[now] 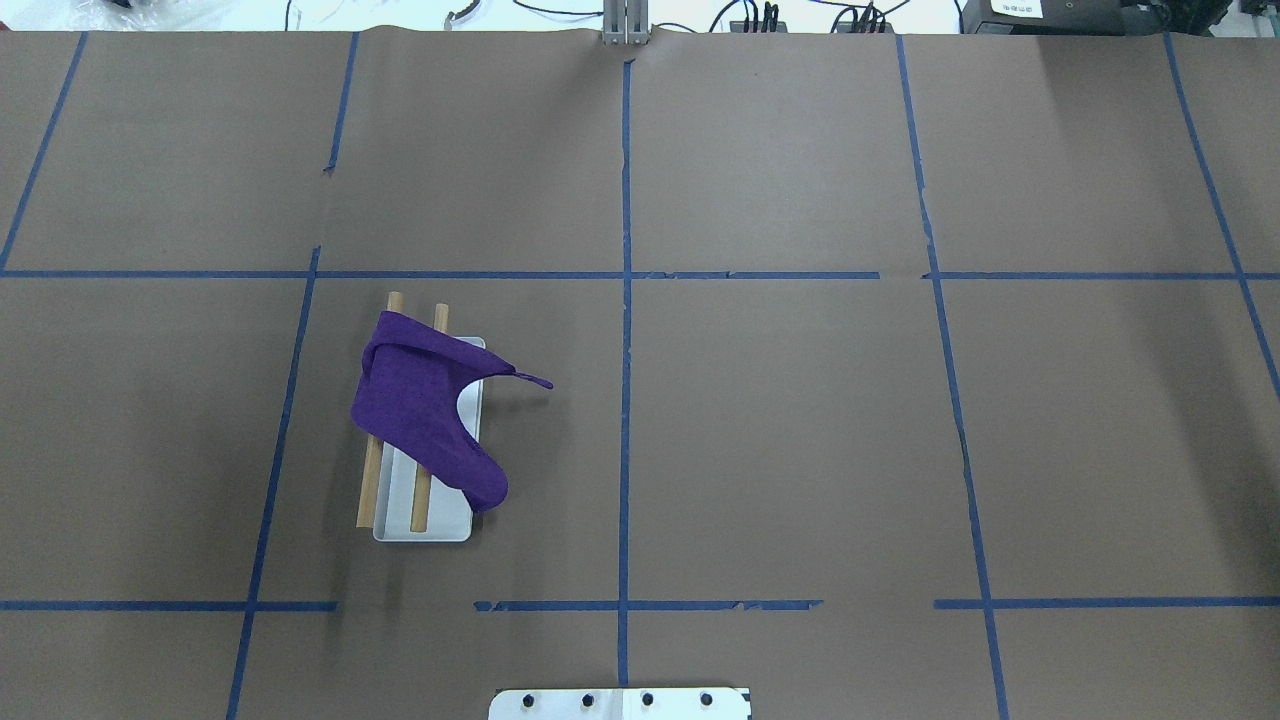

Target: Hang towel on rack

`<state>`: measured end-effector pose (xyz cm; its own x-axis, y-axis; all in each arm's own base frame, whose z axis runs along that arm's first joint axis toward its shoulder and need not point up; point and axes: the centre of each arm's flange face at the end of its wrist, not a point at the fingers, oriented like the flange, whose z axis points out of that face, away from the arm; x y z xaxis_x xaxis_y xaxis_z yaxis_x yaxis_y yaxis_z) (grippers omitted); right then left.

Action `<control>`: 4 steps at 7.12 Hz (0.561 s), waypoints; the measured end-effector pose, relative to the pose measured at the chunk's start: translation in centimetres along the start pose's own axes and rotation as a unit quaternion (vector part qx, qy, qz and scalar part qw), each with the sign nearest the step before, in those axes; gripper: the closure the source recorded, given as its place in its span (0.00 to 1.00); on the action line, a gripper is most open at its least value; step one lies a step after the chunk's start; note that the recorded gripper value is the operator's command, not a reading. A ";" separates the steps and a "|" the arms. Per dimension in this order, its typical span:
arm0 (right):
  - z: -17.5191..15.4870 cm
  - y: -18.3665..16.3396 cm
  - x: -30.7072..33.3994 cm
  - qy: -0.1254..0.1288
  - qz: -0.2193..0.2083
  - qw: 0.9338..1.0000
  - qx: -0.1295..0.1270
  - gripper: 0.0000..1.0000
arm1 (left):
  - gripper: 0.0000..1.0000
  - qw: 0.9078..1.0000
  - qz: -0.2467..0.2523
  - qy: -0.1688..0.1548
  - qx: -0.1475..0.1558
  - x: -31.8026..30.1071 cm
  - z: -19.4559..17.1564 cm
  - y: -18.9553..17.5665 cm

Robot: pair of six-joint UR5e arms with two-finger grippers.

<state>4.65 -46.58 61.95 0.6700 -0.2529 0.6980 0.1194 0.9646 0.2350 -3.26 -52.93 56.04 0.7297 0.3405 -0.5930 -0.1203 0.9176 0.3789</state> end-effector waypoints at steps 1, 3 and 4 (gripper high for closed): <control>0.0 0.3 0.4 0.000 -0.010 1.000 -0.006 0.00 | 0.00 0.999 -0.024 0.005 -0.038 -1.0 1.2 2.9; 0.1 0.7 0.6 -0.003 -0.010 1.000 -0.010 0.00 | 0.00 0.999 -0.018 0.006 -0.035 -1.5 2.0 5.7; 0.0 0.7 0.5 -0.004 -0.009 1.000 -0.009 0.00 | 0.00 0.999 -0.015 0.005 -0.036 -1.7 2.6 5.8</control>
<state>5.07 -46.00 62.51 0.6618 -0.2704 0.6992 0.1444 0.9612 0.2350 -3.49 -48.73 61.10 0.7274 0.3133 -0.6105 -0.1467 0.9401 0.3077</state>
